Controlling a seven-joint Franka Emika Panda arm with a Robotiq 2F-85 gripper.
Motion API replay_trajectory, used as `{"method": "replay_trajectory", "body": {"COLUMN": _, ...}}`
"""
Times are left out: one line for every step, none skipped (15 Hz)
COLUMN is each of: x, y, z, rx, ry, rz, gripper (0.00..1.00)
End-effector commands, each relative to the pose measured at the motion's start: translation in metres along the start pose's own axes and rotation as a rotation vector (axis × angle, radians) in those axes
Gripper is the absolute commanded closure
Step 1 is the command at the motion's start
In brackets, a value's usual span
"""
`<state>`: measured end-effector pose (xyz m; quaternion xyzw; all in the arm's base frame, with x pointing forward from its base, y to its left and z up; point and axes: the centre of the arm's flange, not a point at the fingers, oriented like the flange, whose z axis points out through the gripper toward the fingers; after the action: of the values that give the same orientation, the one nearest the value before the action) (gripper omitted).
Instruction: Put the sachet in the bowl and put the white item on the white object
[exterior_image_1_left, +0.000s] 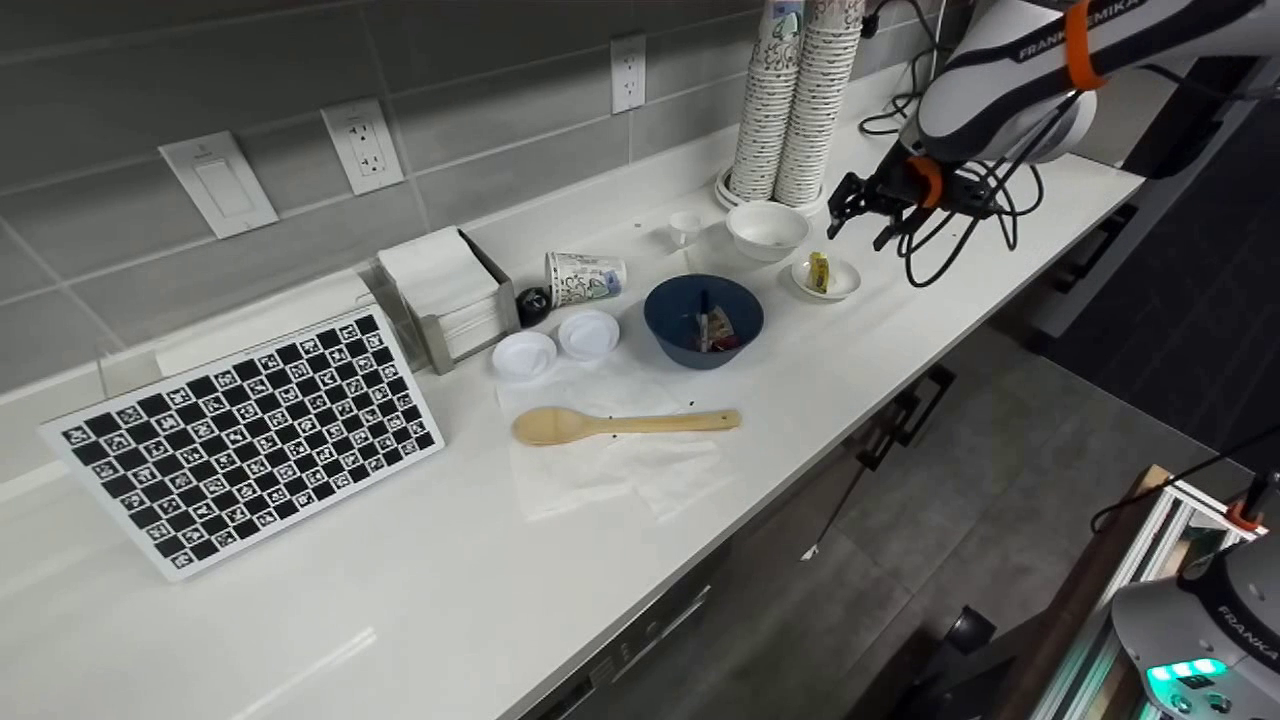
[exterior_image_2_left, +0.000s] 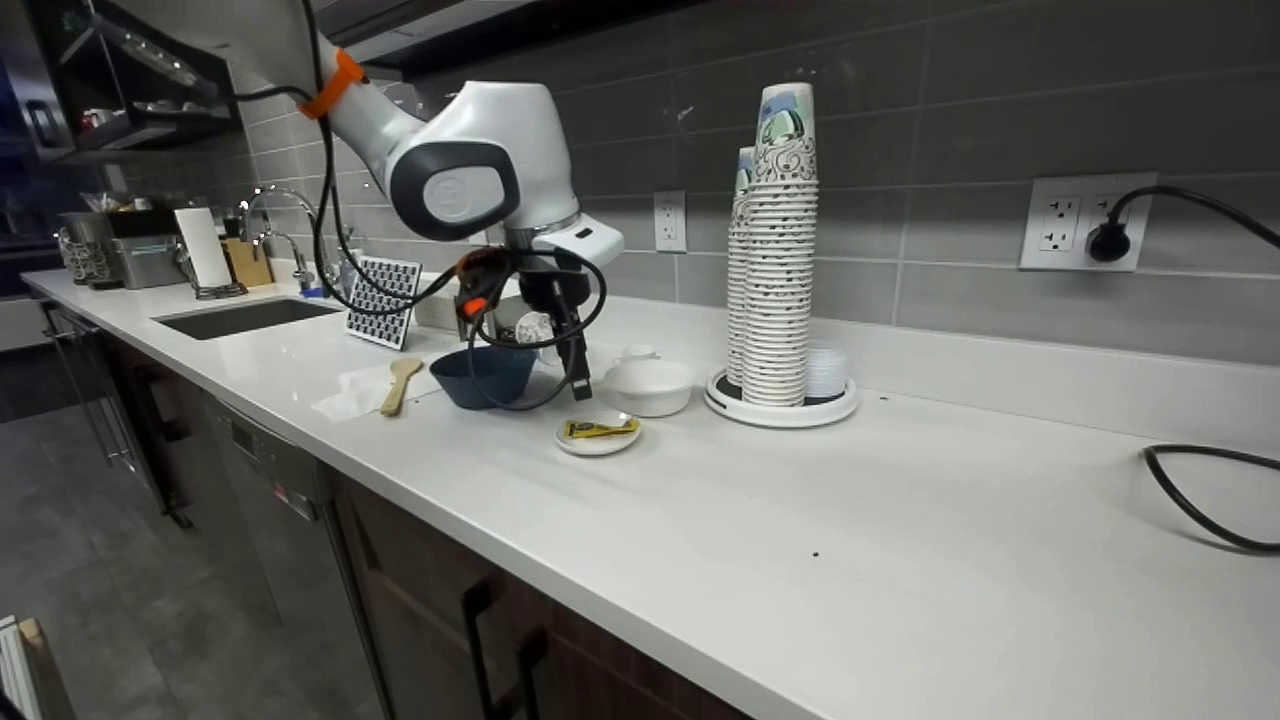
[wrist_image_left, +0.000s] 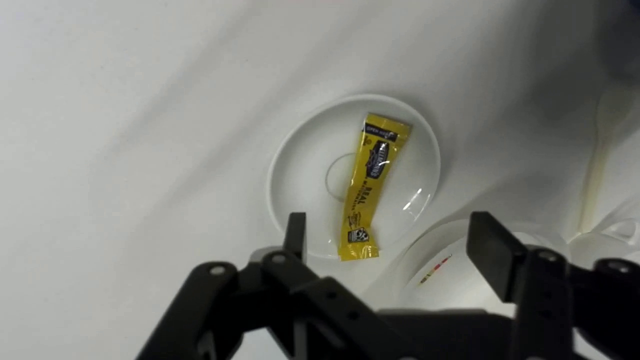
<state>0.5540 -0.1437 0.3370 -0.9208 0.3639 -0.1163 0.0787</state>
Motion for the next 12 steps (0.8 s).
{"method": "replay_trajectory", "body": {"x": 0.029, "y": -0.006, "z": 0.022, "rx": 0.020, "ry": -0.038, "rz": 0.037, "gripper": 0.30}}
{"method": "replay_trajectory", "body": {"x": 0.031, "y": -0.004, "z": 0.027, "rx": 0.022, "ry": -0.047, "rz": 0.040, "gripper": 0.28}}
{"method": "replay_trajectory", "body": {"x": 0.033, "y": -0.004, "z": 0.033, "rx": 0.019, "ry": -0.055, "rz": 0.041, "gripper": 0.33}}
{"method": "replay_trajectory", "body": {"x": 0.035, "y": -0.003, "z": 0.039, "rx": 0.018, "ry": -0.059, "rz": 0.043, "gripper": 0.34}}
{"method": "replay_trajectory", "body": {"x": 0.038, "y": -0.001, "z": 0.044, "rx": 0.016, "ry": -0.058, "rz": 0.045, "gripper": 0.33}}
{"method": "replay_trajectory", "body": {"x": 0.041, "y": 0.000, "z": 0.048, "rx": 0.012, "ry": -0.061, "rz": 0.048, "gripper": 0.32}}
{"method": "replay_trajectory", "body": {"x": 0.044, "y": 0.002, "z": 0.053, "rx": 0.007, "ry": -0.063, "rz": 0.051, "gripper": 0.32}}
{"method": "replay_trajectory", "body": {"x": 0.047, "y": 0.004, "z": 0.057, "rx": 0.006, "ry": -0.068, "rz": 0.056, "gripper": 0.35}}
{"method": "replay_trajectory", "body": {"x": 0.049, "y": 0.006, "z": 0.061, "rx": 0.006, "ry": -0.073, "rz": 0.060, "gripper": 0.37}}
{"method": "replay_trajectory", "body": {"x": 0.051, "y": 0.006, "z": 0.064, "rx": 0.006, "ry": -0.075, "rz": 0.063, "gripper": 0.42}}
{"method": "replay_trajectory", "body": {"x": 0.053, "y": 0.005, "z": 0.067, "rx": 0.008, "ry": -0.075, "rz": 0.067, "gripper": 0.45}}
{"method": "replay_trajectory", "body": {"x": 0.054, "y": 0.004, "z": 0.070, "rx": 0.011, "ry": -0.077, "rz": 0.068, "gripper": 0.49}}
